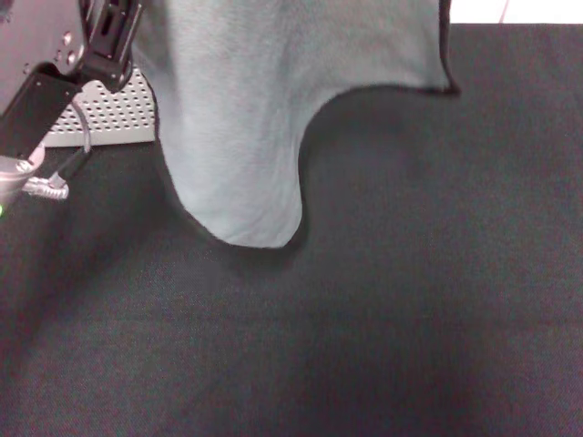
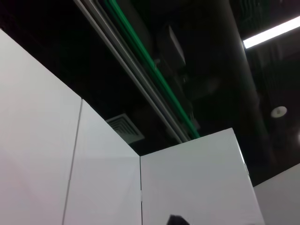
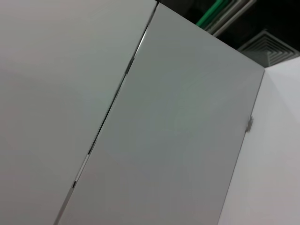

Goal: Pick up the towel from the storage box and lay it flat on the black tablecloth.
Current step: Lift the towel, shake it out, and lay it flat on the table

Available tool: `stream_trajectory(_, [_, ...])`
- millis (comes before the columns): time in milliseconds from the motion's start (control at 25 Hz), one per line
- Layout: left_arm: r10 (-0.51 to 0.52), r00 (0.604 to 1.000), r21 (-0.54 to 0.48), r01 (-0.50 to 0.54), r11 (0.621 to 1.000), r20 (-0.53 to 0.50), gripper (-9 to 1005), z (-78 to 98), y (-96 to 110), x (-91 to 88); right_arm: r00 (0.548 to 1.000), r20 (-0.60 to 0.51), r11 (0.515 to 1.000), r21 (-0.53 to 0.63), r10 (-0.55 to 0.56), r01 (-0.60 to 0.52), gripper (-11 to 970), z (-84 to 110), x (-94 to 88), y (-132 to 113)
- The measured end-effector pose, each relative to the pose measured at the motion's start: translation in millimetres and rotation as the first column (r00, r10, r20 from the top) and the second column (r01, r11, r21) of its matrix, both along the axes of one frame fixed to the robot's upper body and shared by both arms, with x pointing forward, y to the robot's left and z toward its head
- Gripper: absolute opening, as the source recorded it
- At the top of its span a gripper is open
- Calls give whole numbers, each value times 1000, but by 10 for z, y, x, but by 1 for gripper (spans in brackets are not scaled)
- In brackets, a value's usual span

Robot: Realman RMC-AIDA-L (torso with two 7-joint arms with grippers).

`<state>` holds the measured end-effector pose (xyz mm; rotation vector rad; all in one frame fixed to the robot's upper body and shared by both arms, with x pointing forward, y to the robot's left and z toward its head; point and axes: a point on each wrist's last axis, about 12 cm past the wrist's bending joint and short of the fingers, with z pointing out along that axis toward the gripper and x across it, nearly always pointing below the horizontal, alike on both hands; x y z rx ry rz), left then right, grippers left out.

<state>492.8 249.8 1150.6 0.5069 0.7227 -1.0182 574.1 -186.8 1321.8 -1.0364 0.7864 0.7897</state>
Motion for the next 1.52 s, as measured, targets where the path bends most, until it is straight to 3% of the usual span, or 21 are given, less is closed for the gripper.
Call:
stream_trajectory(360, [-27,998,4,28,1000,-49,129,-103,-35,-67,996,74,997,-54,-46,50,6,293,-77,19])
stream_trajectory(440, [-27,998,5,28,1000,-64,343,-135,-38,-72,995,87,995,-72,-56,62,6,351,-91,35])
stream_trajectory(800, [-28,982,38,36,999,-189,533,-399,-119,-18,986,150,991,-97,-78,93,6,589,-151,93])
stream_trajectory(1120, [20,978,97,1,995,-208,680,-545,-150,-43,975,211,991,-92,-71,92,6,790,-246,99])
stream_trajectory(1520, [46,974,95,-25,995,-221,680,-596,-103,-108,969,238,992,-92,-66,90,6,936,-298,52])
